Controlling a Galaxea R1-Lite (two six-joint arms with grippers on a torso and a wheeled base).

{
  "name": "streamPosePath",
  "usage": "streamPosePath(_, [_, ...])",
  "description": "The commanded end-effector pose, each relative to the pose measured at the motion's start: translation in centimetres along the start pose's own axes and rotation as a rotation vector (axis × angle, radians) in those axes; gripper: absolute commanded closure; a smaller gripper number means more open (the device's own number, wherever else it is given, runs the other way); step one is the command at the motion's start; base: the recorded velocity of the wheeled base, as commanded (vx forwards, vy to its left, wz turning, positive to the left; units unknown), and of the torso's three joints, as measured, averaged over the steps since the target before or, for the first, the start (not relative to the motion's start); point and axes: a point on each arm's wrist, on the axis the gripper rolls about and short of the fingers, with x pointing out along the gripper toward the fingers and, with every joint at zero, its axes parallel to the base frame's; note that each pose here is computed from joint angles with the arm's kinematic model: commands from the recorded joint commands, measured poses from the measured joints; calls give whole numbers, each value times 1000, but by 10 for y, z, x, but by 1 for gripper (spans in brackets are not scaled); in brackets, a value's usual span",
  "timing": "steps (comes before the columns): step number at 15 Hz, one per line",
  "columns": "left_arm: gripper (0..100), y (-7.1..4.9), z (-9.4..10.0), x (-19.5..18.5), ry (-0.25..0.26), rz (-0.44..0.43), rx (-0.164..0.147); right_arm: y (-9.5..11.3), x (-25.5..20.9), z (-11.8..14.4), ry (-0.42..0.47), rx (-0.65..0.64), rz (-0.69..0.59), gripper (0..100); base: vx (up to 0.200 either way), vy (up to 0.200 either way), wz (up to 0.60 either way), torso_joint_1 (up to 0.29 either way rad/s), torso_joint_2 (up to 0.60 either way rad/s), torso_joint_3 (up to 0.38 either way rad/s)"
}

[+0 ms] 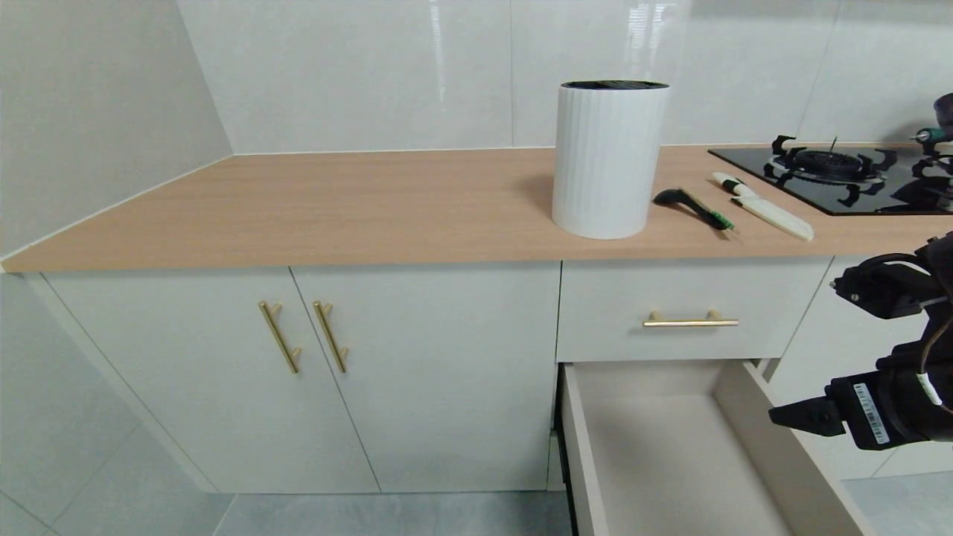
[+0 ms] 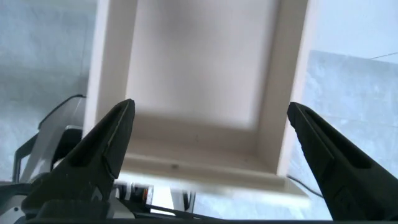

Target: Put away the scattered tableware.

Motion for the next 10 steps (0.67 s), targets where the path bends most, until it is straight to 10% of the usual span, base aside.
streamPosePath(1, [0, 0, 0, 0, 1, 0, 0, 0, 1, 0, 1, -1, 0, 0, 0, 0, 0, 290, -471, -281])
streamPosePath(10, [0, 0, 0, 0, 1, 0, 0, -7, 7, 8, -41, -2, -26, 0, 0, 0, 0, 224, -474, -267])
